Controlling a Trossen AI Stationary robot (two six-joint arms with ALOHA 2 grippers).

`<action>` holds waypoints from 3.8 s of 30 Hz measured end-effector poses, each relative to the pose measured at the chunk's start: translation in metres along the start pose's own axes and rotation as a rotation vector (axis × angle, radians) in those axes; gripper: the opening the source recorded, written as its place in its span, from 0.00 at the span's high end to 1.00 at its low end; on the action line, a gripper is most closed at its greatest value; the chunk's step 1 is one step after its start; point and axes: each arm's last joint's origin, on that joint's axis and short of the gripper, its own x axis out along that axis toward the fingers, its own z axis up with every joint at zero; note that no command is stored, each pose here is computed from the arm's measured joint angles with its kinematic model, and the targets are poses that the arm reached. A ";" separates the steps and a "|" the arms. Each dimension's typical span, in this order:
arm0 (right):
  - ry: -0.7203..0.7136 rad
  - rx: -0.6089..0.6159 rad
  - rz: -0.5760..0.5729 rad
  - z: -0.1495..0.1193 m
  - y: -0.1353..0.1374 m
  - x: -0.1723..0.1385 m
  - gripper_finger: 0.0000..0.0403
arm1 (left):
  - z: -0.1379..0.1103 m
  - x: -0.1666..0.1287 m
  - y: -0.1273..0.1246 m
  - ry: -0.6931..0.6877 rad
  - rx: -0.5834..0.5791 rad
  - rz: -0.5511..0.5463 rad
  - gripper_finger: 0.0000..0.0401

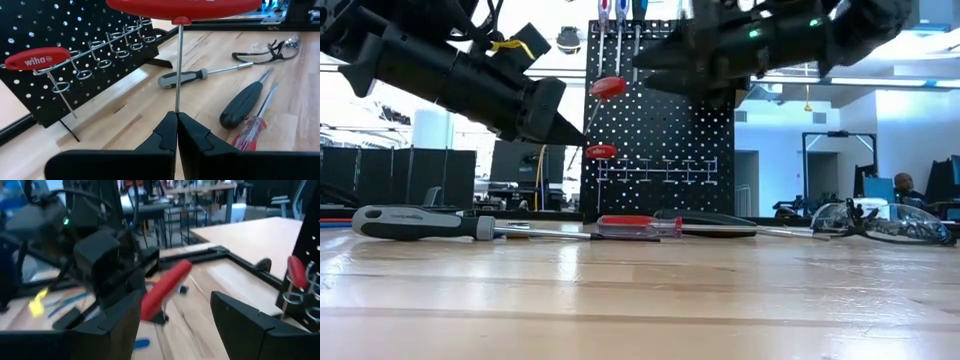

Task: Hang tools onto peg board
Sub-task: Hang the allen wrench on the pegboard

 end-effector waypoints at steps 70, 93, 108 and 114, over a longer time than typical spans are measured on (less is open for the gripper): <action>0.187 -0.354 -0.429 0.090 -0.077 0.068 0.86 | -0.011 -0.003 0.000 0.070 0.030 -0.005 0.71; 0.253 -0.811 -0.145 0.093 0.016 0.045 0.86 | 0.008 -0.024 -0.005 0.013 0.117 -0.107 0.70; 0.441 -0.618 0.134 0.021 0.049 0.005 0.86 | 0.042 -0.054 -0.012 -0.192 0.245 -0.405 0.70; 0.377 -0.580 0.150 0.017 0.049 0.004 0.86 | 0.043 -0.046 -0.009 -0.169 0.158 -0.391 0.61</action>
